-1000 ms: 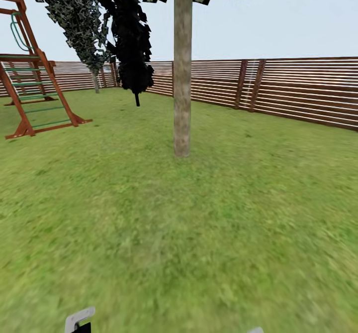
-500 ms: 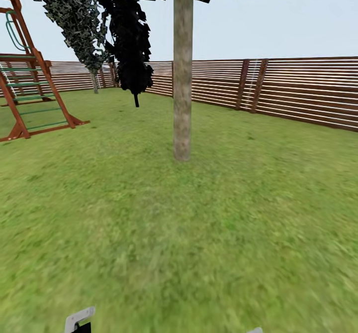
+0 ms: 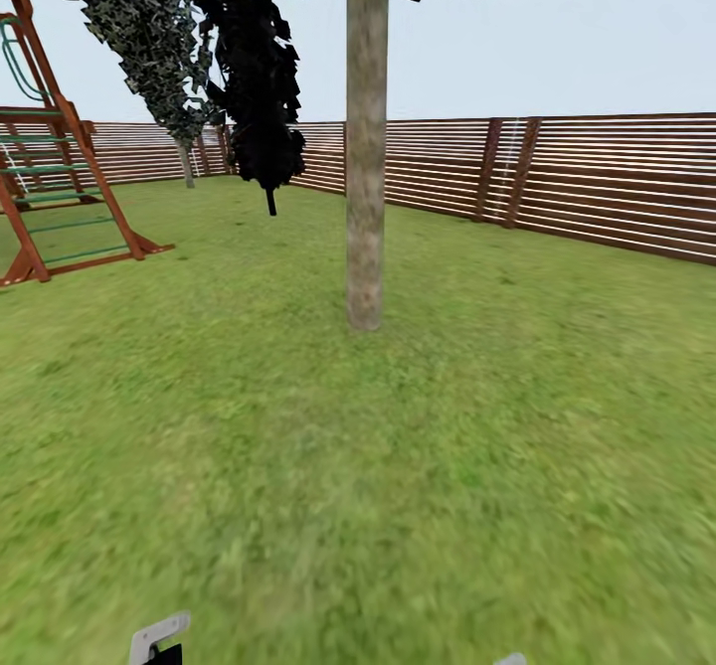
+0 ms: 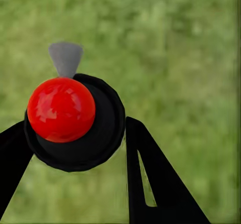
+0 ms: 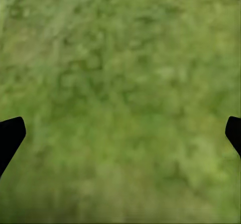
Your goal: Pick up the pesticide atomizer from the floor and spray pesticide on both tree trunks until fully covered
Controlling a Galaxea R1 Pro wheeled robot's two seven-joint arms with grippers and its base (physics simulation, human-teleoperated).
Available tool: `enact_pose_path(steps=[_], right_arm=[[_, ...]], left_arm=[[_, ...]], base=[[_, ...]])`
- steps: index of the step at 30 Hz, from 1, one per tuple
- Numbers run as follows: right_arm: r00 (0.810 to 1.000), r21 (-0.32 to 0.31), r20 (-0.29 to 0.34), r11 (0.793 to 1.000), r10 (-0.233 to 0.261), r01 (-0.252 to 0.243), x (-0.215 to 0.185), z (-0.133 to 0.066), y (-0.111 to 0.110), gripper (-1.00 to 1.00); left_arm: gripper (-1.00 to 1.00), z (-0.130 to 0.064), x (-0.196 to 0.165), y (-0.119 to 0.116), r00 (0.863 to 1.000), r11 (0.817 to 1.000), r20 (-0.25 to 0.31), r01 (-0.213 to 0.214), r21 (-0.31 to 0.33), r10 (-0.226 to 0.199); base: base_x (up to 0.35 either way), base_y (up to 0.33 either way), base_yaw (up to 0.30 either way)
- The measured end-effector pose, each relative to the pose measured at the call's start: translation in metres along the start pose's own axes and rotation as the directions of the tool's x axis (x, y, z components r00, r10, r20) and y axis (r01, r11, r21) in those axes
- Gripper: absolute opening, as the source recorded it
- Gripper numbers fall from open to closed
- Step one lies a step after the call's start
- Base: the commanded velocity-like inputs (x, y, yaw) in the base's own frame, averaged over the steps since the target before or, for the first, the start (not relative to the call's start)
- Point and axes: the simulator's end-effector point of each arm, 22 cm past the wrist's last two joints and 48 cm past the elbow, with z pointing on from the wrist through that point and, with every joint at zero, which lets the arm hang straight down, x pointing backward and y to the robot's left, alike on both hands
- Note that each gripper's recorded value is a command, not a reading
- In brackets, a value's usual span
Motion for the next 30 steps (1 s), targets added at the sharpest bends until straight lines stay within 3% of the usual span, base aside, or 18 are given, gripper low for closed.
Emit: enact_pose_path(steps=[20, 21, 23, 24, 26, 28, 30], right_arm=[[1.000, 0.011, 0.003, 1.000, -0.001, 0.001, -0.001, -0.001, -0.007, 1.00], [1.000, 0.015, 0.023, 1.000, -0.007, 0.007, -0.011, 0.001, -0.009, 1.00], [0.979, 0.063, 0.188, 0.996, -0.076, 0.065, -0.096, 0.013, -0.030, 1.00], [0.971, 0.078, 0.222, 0.994, -0.088, 0.073, -0.129, 0.016, -0.033, 1.00], [0.976, 0.082, 0.206, 0.995, -0.069, 0.052, -0.170, 0.027, -0.031, 1.00], [0.974, 0.074, 0.224, 0.997, -0.046, 0.030, -0.227, 0.035, -0.020, 1.00], [0.961, 0.053, 0.276, 0.998, -0.032, 0.018, -0.276, 0.037, 0.001, 1.00]], left_arm=[[-1.00, 0.001, 0.000, 0.001, 1.000, 1.000, -0.004, -0.007, 0.006, 0.007], [-1.00, 0.001, -0.004, 0.003, 1.000, 1.000, 0.001, -0.011, 0.006, 0.011], [-1.00, 0.004, -0.018, 0.013, 0.997, 0.998, 0.017, -0.070, 0.005, 0.070], [-1.00, 0.005, -0.024, 0.014, 0.993, 0.993, 0.023, -0.117, 0.011, 0.117], [-1.00, 0.008, -0.036, 0.010, 0.988, 0.988, 0.029, -0.155, 0.017, 0.154], [-1.00, 0.010, -0.051, 0.003, 0.987, 0.987, 0.031, -0.161, 0.026, 0.161], [-1.00, 0.012, -0.071, -0.017, 0.985, 0.981, 0.054, -0.167, 0.097, 0.163]], base=[[0.340, 0.000, 0.056], [0.340, 0.000, 0.001], [0.340, 0.000, 0.000], [0.339, 0.000, 0.000], [0.340, 0.000, 0.000], [0.340, 0.000, 0.000], [0.340, 0.000, 0.000]])
